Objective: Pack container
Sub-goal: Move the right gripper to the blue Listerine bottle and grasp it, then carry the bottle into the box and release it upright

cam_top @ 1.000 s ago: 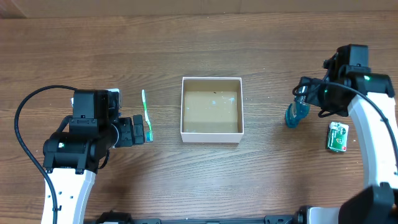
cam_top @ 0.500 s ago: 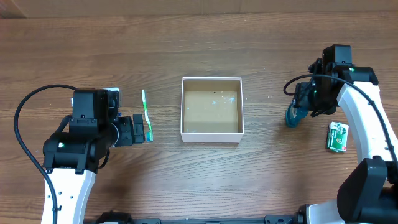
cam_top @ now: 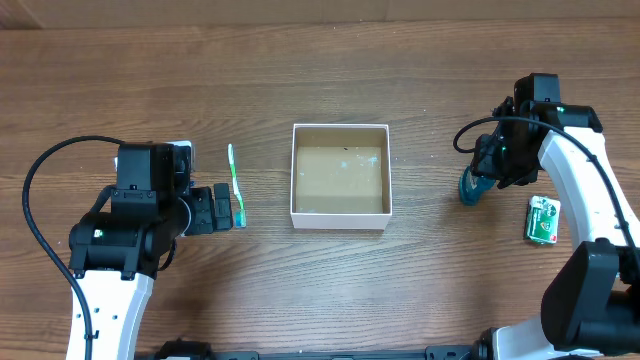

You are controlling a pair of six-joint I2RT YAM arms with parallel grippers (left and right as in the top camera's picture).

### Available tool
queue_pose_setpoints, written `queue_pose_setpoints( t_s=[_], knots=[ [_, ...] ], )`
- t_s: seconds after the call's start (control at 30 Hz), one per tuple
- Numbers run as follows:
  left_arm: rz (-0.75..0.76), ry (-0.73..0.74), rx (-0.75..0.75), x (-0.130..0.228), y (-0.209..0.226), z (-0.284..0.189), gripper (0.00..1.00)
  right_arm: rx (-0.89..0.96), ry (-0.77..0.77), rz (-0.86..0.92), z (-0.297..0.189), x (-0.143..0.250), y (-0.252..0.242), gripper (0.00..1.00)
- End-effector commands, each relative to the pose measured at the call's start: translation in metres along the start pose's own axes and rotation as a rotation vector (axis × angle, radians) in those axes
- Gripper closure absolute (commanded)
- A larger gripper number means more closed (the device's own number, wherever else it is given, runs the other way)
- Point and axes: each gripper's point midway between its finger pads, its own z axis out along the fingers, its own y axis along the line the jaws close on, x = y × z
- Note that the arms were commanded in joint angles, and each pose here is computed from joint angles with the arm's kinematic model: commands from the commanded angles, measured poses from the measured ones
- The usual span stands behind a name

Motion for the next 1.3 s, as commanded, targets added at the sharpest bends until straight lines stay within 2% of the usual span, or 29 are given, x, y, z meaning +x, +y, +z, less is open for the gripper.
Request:
queue_pose_setpoints(
  t_s=[0.0, 0.33, 0.47, 0.6, 0.8, 0.87, 0.93, 1.07, 1.27],
  knots=[
    [0.005, -0.030, 0.006, -0.009, -0.001, -0.007, 0.00, -0.009, -0.023, -0.002, -0.005, -0.008, 0.002, 0.54],
    [0.005, -0.030, 0.005, -0.009, -0.001, -0.007, 0.00, -0.014, -0.038, 0.016, -0.007, -0.011, 0.003, 0.72],
    [0.005, -0.030, 0.005, -0.009, -0.001, -0.007, 0.00, -0.025, -0.089, 0.009, -0.032, -0.017, 0.009, 0.81],
    [0.005, -0.029, 0.005, -0.009, -0.001, -0.007, 0.00, -0.067, -0.202, -0.077, -0.096, -0.015, 0.042, 0.96],
    [0.005, -0.029, 0.005, -0.009, -0.001, -0.007, 0.00, -0.161, -0.356, -0.188, -0.168, 0.011, 0.122, 0.96],
    [0.004, -0.029, 0.005, -0.009, -0.001, -0.007, 0.00, -0.241, -0.392, -0.233, -0.180, 0.023, 0.163, 0.96],
    [0.005, -0.029, 0.005, -0.009, -0.001, -0.007, 0.00, -0.298, -0.409, -0.263, -0.182, 0.030, 0.196, 0.96],
    [0.005, -0.029, 0.005, -0.009, -0.001, -0.007, 0.00, -0.255, -0.454, -0.306, -0.159, 0.025, 0.241, 0.96],
    [0.005, -0.030, 0.005, -0.009, -0.001, -0.007, 0.00, -0.228, -0.353, -0.171, -0.098, 0.016, 0.269, 0.96]
  ],
)
